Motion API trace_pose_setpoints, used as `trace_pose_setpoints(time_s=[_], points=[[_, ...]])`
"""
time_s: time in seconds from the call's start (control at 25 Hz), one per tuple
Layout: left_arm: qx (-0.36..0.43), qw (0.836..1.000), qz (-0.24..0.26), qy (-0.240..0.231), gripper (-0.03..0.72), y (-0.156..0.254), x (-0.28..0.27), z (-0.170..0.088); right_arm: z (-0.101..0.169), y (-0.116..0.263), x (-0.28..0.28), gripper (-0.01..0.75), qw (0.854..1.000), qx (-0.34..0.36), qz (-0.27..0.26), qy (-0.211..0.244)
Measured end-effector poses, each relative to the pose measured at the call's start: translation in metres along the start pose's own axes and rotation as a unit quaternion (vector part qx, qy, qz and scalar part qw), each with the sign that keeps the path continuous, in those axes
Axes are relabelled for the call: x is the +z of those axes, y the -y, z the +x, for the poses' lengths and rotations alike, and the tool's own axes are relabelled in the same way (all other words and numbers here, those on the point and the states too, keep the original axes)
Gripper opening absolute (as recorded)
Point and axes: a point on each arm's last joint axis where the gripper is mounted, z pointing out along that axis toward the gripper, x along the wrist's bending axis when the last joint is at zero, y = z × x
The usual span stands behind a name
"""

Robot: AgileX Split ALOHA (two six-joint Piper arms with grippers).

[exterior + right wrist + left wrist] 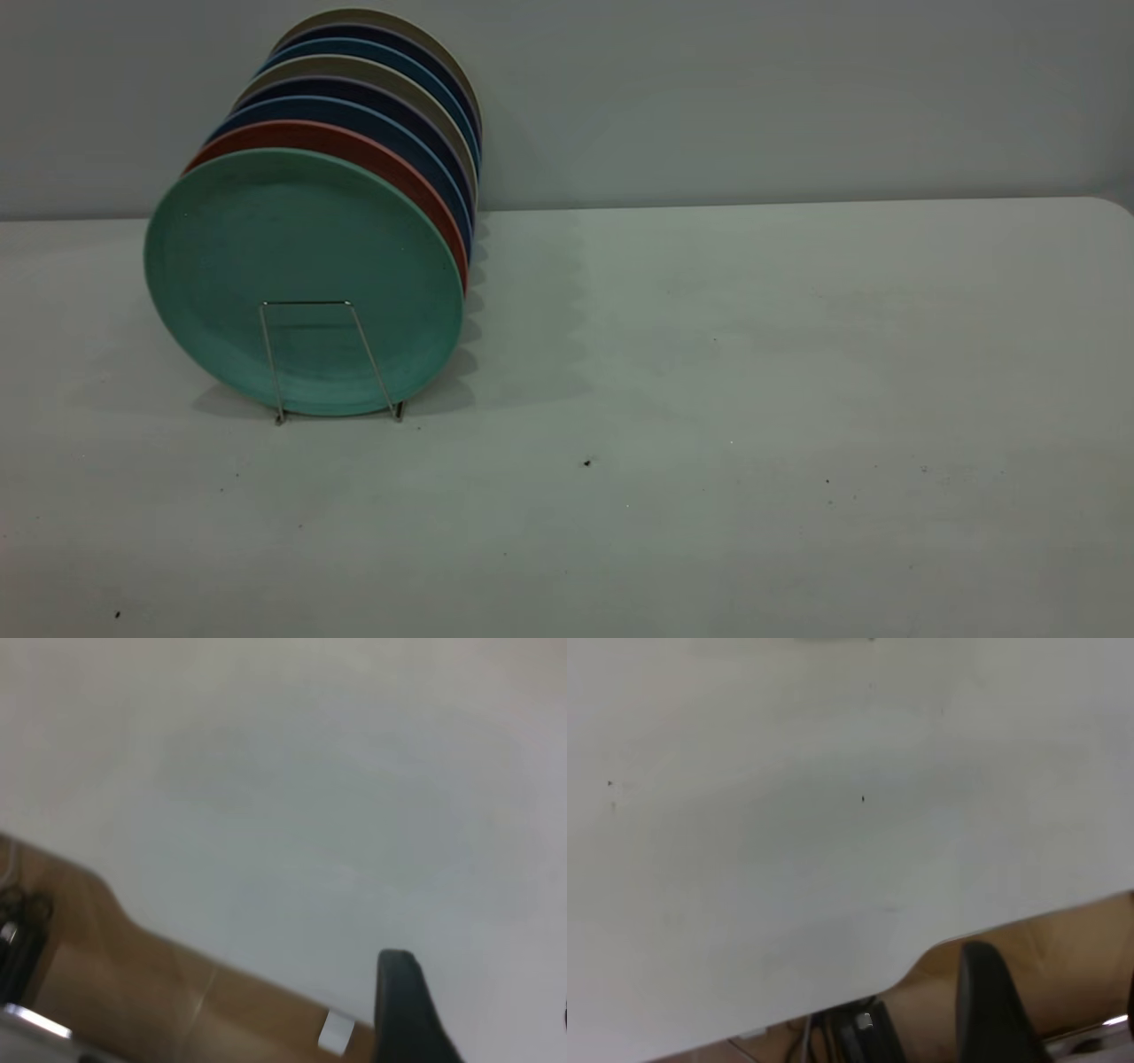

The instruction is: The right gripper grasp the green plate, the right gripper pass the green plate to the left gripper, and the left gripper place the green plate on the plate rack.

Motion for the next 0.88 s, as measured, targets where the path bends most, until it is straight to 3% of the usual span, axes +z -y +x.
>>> trace_pose_setpoints(time_s=[0.4, 0.88], points=[[-0.021, 1.000, -0.010, -0.002, 0.402, 0.020, 0.013, -0.002, -0.001, 0.001, -0.002, 0.440, 1.000, 0.012, -0.009, 0.008], [-0.053, 0.996, -0.063, -0.039, 0.402, 0.034, 0.004, 0.000, -0.005, 0.002, -0.002, 0.440, 0.998, 0.049, -0.006, 0.035]])
